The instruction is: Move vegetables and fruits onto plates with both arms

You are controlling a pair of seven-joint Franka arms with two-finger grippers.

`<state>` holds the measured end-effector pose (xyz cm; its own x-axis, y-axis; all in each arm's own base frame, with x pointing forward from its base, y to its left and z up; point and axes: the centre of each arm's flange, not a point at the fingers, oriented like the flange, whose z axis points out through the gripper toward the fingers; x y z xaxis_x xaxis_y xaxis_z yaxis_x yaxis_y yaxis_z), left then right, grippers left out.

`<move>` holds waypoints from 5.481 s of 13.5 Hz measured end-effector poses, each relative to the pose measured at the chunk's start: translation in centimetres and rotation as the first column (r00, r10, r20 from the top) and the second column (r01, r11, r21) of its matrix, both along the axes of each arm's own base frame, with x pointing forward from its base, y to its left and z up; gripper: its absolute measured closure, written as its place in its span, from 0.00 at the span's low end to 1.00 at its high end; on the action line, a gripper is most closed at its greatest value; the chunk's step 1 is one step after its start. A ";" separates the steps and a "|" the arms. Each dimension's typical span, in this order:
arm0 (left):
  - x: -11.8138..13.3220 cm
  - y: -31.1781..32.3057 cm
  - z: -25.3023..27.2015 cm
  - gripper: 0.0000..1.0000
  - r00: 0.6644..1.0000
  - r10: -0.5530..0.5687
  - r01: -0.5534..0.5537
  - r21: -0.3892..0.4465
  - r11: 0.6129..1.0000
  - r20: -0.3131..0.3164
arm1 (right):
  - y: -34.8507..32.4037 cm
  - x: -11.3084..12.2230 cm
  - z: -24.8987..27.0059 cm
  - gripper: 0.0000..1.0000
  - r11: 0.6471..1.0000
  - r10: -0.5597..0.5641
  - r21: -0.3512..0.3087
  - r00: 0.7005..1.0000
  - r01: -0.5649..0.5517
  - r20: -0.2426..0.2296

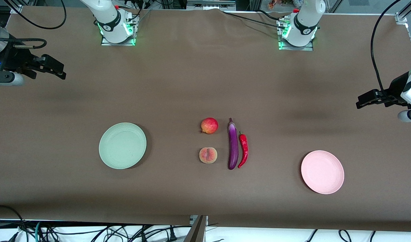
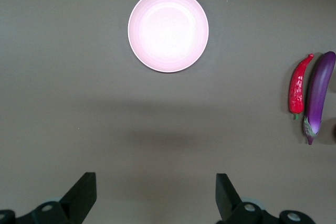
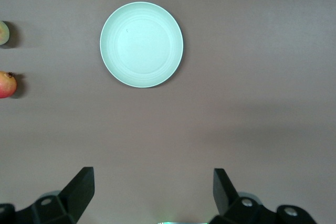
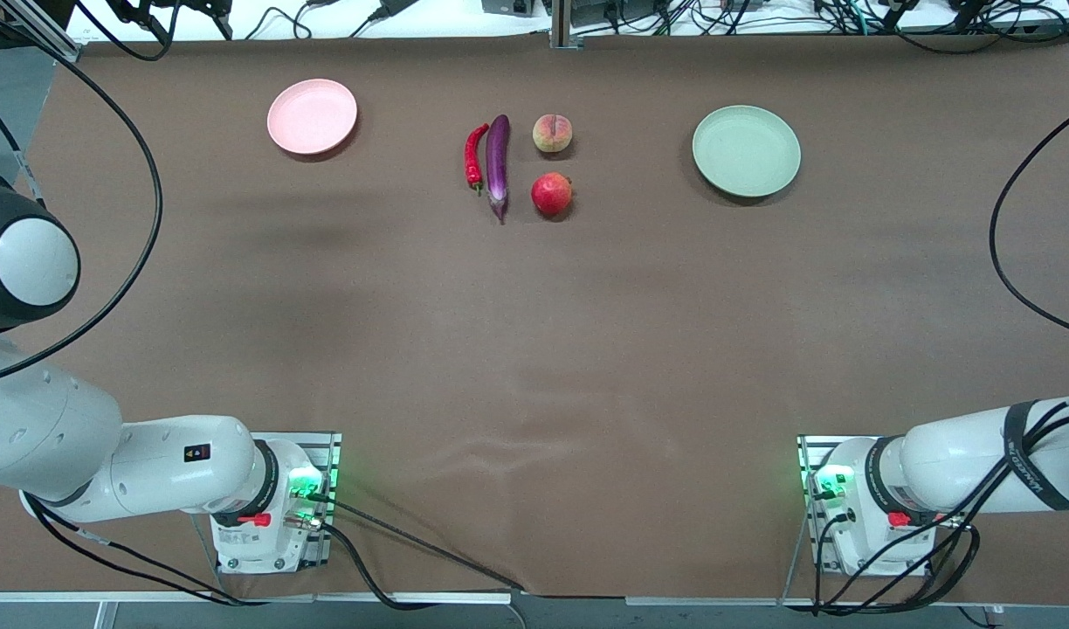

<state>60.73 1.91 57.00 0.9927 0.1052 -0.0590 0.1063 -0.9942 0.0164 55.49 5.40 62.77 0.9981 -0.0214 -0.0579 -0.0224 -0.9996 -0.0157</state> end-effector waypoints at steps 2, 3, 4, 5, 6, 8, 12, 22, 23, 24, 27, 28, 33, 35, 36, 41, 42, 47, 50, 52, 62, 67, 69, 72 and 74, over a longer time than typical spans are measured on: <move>0.0 0.0 0.0 0.00 1.000 0.000 0.000 0.000 1.000 0.000 | -0.2 0.1 -0.1 0.00 1.000 -0.003 -0.011 1.000 0.003 -0.002; 0.0 0.0 0.0 0.00 1.000 0.000 0.000 0.000 1.000 0.000 | -0.3 0.1 -0.2 0.00 1.000 -0.005 -0.013 1.000 0.005 -0.004; 0.0 0.0 -0.2 0.00 1.000 0.000 0.000 0.000 1.000 -0.003 | -0.4 0.2 -0.3 0.00 1.000 -0.007 -0.013 1.000 0.007 -0.006; 0.2 0.0 -0.5 0.00 1.000 0.000 0.000 -0.001 1.000 -0.009 | -0.4 0.2 -0.4 0.00 1.000 -0.008 -0.014 1.000 0.008 -0.007; 0.3 0.1 -0.9 0.00 1.000 0.000 0.000 -0.002 1.000 -0.015 | -0.4 0.2 -0.4 0.00 1.000 -0.008 -0.014 1.000 0.008 -0.007; 0.6 0.2 -1.3 0.00 1.000 0.001 -0.001 -0.003 1.000 -0.021 | -0.4 0.2 -0.4 0.00 1.000 -0.007 -0.014 1.000 0.007 -0.007; 1.0 0.4 -2.4 0.00 0.999 -0.008 0.008 0.008 1.000 -0.039 | -0.2 0.2 -0.4 0.00 1.000 -0.004 -0.014 1.000 0.004 -0.007; 6.2 -4.0 -13.4 0.00 0.998 0.026 -0.029 -0.059 0.998 -0.055 | -0.1 0.2 -0.4 0.00 1.000 -0.003 -0.013 1.000 0.003 -0.007; 7.0 -6.7 -15.5 0.00 0.998 0.038 -0.041 -0.065 0.997 -0.043 | -0.1 0.2 -0.4 0.00 1.000 -0.002 -0.013 1.000 0.002 -0.007; 7.5 -9.9 -17.8 0.00 0.998 0.057 -0.060 -0.066 0.996 -0.039 | -0.1 0.2 -0.4 0.00 1.000 -0.002 -0.013 1.000 0.002 -0.007; 7.9 -18.9 -24.2 0.00 0.995 0.095 -0.096 -0.077 0.992 -0.020 | -0.1 0.2 -0.4 0.00 1.000 -0.002 -0.013 1.000 0.002 -0.007; 8.0 -21.0 -26.0 0.00 0.996 0.093 -0.092 -0.088 0.992 0.002 | -0.1 0.2 -0.4 0.00 1.000 -0.002 -0.013 1.000 0.002 -0.007; 7.3 -27.6 -31.8 0.00 0.994 0.084 -0.075 -0.126 0.989 0.067 | -0.1 0.2 -0.4 0.00 1.000 -0.002 -0.014 1.000 0.002 -0.008; 6.5 -30.5 -33.4 0.00 0.992 0.092 -0.080 -0.139 0.987 0.083 | -0.1 0.2 -0.4 0.00 1.000 -0.002 -0.014 1.000 0.002 -0.010; 6.1 -31.6 -34.2 0.00 0.992 0.094 -0.081 -0.143 0.986 0.087 | -0.1 0.2 -0.4 0.00 1.000 -0.002 -0.014 1.000 0.002 -0.010; 6.4 -31.4 -36.6 0.00 0.987 0.112 -0.096 -0.146 0.985 0.112 | -0.1 0.1 -0.5 0.00 1.000 -0.002 -0.014 1.000 0.002 -0.015; 6.5 -31.1 -37.1 0.00 0.986 0.117 -0.099 -0.146 0.984 0.119 | -0.1 0.1 -0.5 0.00 1.000 -0.002 -0.014 1.000 0.002 -0.015; 6.6 -30.8 -39.3 0.00 0.984 0.091 -0.072 -0.124 0.990 0.154 | 0.0 0.1 -0.5 0.00 1.000 0.000 -0.014 1.000 0.000 -0.014; 6.6 -30.8 -39.8 0.19 0.984 0.064 -0.047 -0.103 0.994 0.168 | 0.4 0.6 -1.3 0.00 1.000 0.009 -0.013 1.000 -0.009 -0.023; 6.6 -30.9 -39.7 0.44 0.983 0.057 -0.040 -0.099 0.994 0.173 | 1.8 1.6 -3.3 0.00 0.999 0.035 -0.012 0.998 -0.036 -0.047; 11.6 -21.1 -34.1 0.78 0.969 -0.028 0.042 -0.053 0.998 0.244 | 14.1 5.0 -15.3 0.00 0.995 0.098 -0.011 0.988 -0.100 -0.122; 14.6 -4.6 -30.8 0.78 0.942 -0.217 0.213 0.042 0.976 0.257 | 28.4 4.5 -23.0 0.00 0.985 -0.114 0.123 0.992 0.119 -0.044; 14.5 -1.8 -31.4 0.78 0.939 -0.239 0.231 0.061 0.971 0.246 | 33.6 4.1 -27.6 0.00 0.957 -0.238 0.170 0.971 0.235 -0.001; 14.7 -0.6 -33.0 0.78 0.938 -0.232 0.219 0.078 0.973 0.259 | 39.7 2.0 -34.0 0.00 0.913 -0.359 0.211 0.933 0.349 0.010; 14.7 -0.4 -33.9 0.64 0.938 -0.230 0.216 0.079 0.973 0.261 | 42.3 1.0 -36.4 0.00 0.903 -0.385 0.207 0.923 0.375 0.008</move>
